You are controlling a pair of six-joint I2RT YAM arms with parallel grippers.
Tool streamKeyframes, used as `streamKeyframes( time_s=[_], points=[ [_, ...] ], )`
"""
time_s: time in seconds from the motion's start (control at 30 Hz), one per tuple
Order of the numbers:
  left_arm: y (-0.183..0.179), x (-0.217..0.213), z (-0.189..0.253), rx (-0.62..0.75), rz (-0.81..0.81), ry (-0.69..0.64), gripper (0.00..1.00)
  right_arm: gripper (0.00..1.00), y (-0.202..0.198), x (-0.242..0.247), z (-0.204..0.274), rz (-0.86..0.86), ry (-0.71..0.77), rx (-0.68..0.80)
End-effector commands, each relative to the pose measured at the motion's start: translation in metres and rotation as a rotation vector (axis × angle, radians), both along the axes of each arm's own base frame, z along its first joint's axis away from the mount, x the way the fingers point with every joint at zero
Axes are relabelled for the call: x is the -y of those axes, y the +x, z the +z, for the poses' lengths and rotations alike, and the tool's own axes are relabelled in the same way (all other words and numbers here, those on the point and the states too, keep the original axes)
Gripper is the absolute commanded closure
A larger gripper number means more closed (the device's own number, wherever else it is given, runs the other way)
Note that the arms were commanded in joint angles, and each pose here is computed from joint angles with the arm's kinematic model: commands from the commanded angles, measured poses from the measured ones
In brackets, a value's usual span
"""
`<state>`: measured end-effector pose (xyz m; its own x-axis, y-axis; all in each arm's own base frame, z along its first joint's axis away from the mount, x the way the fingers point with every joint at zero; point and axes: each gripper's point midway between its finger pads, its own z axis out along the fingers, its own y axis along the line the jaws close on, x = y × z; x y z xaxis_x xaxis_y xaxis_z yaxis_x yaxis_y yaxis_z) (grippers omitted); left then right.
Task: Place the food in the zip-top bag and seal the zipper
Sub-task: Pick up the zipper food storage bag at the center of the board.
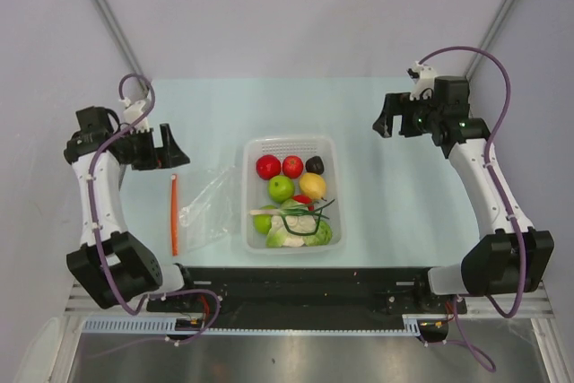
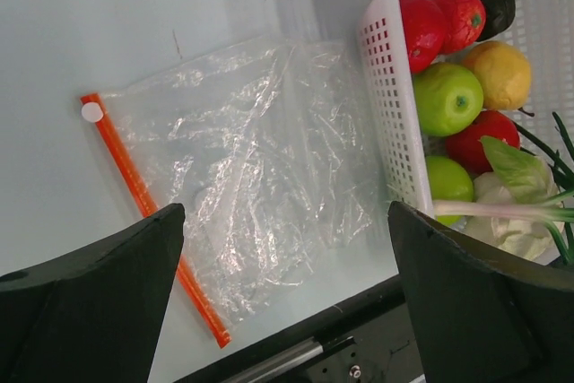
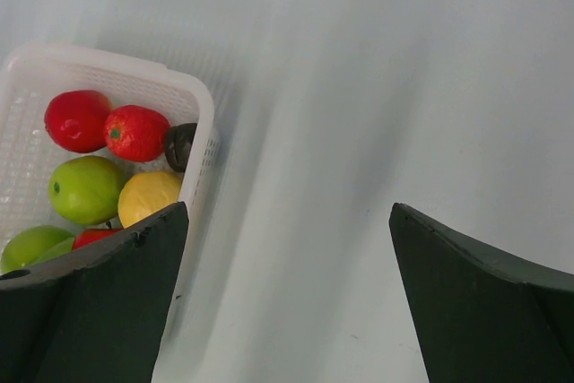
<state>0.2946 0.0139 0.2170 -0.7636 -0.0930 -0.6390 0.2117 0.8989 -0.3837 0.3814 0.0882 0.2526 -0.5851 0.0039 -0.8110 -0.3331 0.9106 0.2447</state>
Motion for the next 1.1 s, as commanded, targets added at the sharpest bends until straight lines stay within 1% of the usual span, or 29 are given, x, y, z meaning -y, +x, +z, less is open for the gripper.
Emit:
streamKeyframes(
  time_s=[0.0,0.07,0.2,0.27,0.33,0.4,0.6,0.63,0.7,0.83,0.93,1.0,1.03,1.07],
  points=[
    [-0.019,-0.020,-0.016,-0.032,-0.045,-0.015,0.00,0.00,0.003,-0.003,0.025,-0.094,-0.071,0.118],
    [-0.026,-0.042,-0.031,-0.077,0.000,-0.010,0.00,0.00,0.000,-0.015,0.018,-0.054,-0.082,0.101],
    [-0.042,-0.076,-0.064,-0.153,0.029,0.026,0.00,0.00,-0.007,-0.036,0.015,0.062,-0.015,0.082],
    [-0.050,-0.087,-0.083,-0.190,0.035,0.038,0.00,0.00,-0.008,-0.042,0.012,0.090,0.000,0.061],
    [-0.054,-0.087,-0.097,-0.219,0.029,0.036,0.00,0.00,-0.006,-0.044,0.014,0.102,0.006,0.055],
    [-0.053,-0.088,-0.107,-0.218,0.030,0.032,0.00,0.00,-0.005,-0.046,0.008,0.106,0.004,0.014],
    [-0.053,-0.085,-0.142,-0.273,0.040,-0.028,0.00,0.00,-0.003,-0.050,0.008,0.148,-0.026,0.013],
    [-0.055,-0.084,-0.151,-0.302,0.041,-0.046,0.00,0.00,-0.003,-0.050,0.007,0.150,-0.028,0.013],
    [-0.056,-0.086,-0.160,-0.327,0.044,-0.051,0.00,0.00,-0.001,-0.050,0.006,0.147,-0.033,0.010],
    [-0.059,-0.075,-0.171,-0.362,0.014,-0.108,0.02,0.00,0.004,-0.049,0.001,0.146,-0.045,-0.005],
    [-0.059,-0.058,-0.177,-0.371,-0.033,-0.119,0.07,0.00,0.006,-0.049,-0.002,0.147,-0.048,-0.022],
    [-0.054,-0.049,-0.179,-0.363,-0.051,-0.112,0.15,0.00,0.007,-0.050,-0.001,0.149,-0.047,-0.026],
    [-0.053,-0.044,-0.179,-0.364,-0.058,-0.120,0.20,0.00,0.007,-0.050,-0.001,0.151,-0.047,-0.023],
    [-0.051,-0.039,-0.177,-0.361,-0.066,-0.125,0.35,0.00,0.007,-0.050,-0.001,0.151,-0.049,-0.024]
  ],
)
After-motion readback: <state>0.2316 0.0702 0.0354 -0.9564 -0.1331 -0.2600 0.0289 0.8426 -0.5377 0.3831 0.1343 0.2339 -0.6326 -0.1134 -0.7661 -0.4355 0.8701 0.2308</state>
